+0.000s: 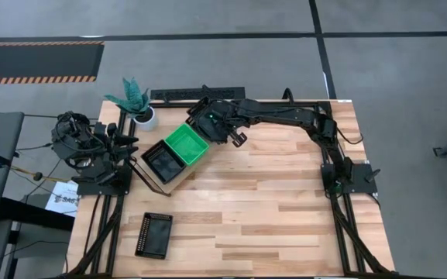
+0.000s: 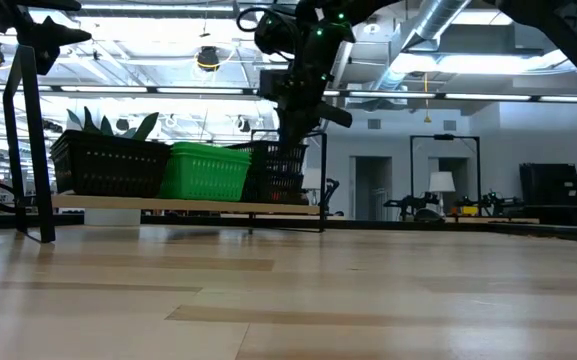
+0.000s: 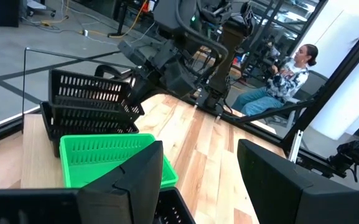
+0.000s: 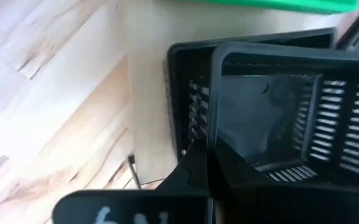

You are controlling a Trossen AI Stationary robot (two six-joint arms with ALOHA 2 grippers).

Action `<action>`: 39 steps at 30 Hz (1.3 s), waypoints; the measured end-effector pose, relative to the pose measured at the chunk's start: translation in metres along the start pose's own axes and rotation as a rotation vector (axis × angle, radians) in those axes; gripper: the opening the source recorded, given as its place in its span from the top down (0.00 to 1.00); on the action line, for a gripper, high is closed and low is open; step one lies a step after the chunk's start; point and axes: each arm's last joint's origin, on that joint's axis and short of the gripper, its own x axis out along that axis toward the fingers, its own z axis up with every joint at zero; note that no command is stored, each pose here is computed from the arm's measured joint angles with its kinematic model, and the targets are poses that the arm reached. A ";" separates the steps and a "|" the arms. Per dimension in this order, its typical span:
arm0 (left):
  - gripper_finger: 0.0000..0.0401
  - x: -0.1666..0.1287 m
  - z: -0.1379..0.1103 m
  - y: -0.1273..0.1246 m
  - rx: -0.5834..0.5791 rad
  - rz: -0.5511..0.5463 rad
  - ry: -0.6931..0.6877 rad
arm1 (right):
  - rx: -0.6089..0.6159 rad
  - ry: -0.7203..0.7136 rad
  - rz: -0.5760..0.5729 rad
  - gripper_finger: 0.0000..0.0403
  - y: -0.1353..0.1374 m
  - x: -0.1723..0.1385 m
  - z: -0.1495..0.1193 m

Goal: Stack baskets on shelf by color
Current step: Stack the black bin on the top of the right black bin on the shelf

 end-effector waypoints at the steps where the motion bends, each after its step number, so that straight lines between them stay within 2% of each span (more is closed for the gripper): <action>1: 0.51 0.000 0.000 0.000 0.000 0.000 0.000 | -0.002 -0.006 -0.009 0.99 -0.001 -0.001 0.001; 17: 0.51 0.000 0.000 0.000 -0.001 0.000 0.000 | -0.016 -0.027 0.017 0.97 0.002 -0.002 0.004; 32: 0.51 0.000 0.000 0.000 -0.001 0.000 0.000 | -0.016 -0.027 0.018 0.88 0.002 -0.002 0.004; 39: 0.51 0.000 0.000 0.000 -0.001 0.000 0.000 | -0.013 -0.024 0.017 0.87 0.002 -0.002 0.003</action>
